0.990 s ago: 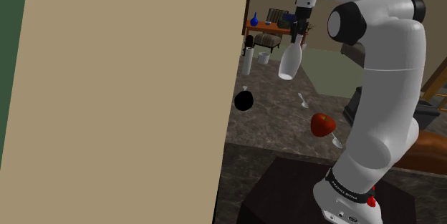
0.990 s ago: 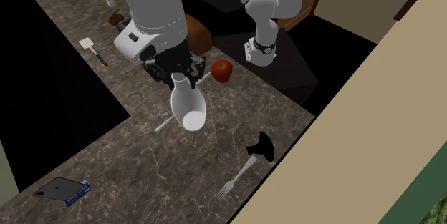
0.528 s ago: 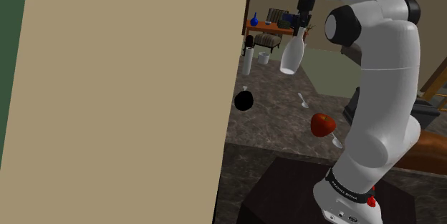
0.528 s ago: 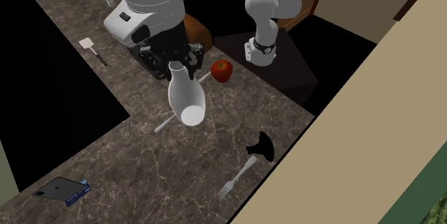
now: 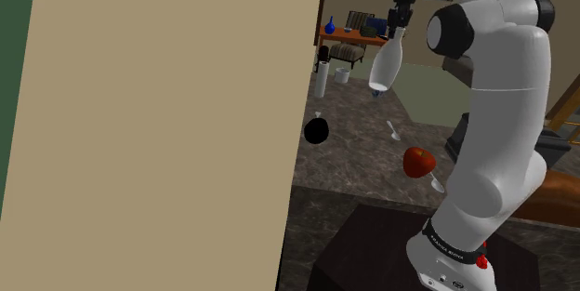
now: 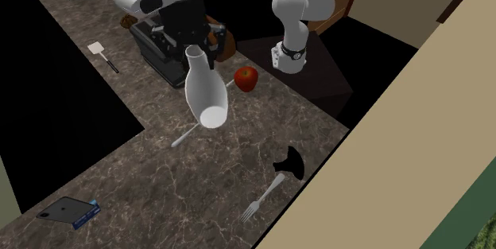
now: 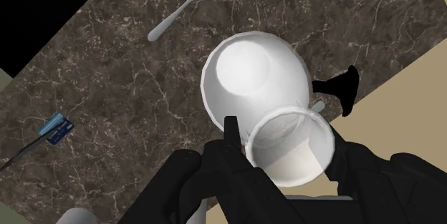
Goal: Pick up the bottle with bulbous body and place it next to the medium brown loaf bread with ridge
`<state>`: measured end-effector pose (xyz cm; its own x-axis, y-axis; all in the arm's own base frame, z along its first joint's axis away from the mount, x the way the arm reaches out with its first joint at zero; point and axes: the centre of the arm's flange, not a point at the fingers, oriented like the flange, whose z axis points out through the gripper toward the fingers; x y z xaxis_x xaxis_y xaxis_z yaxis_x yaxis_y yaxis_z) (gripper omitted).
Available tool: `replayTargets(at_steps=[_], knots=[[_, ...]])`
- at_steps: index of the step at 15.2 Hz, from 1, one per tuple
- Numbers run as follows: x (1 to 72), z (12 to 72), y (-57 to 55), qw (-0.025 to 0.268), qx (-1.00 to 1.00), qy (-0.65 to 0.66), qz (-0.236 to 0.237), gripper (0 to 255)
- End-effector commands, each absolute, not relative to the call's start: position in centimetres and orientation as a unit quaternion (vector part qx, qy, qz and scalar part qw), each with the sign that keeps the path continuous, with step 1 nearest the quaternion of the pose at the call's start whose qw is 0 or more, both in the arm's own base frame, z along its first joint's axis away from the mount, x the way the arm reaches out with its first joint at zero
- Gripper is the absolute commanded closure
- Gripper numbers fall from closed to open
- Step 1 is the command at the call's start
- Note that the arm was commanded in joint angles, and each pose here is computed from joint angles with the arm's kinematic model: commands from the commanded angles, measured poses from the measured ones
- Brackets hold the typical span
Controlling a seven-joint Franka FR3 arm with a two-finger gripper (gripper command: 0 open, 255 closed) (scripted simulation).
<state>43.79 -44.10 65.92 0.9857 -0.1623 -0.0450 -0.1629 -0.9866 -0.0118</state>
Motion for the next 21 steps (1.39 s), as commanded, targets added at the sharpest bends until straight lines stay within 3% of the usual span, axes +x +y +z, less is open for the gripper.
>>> replayTargets(at_steps=[1, 21], knots=[[41.2, 66.4, -43.6, 0.008, -0.996, 0.081, 0.022, 255], [16.2, 72.5, -37.8, 0.008, -0.996, 0.081, 0.022, 255]])
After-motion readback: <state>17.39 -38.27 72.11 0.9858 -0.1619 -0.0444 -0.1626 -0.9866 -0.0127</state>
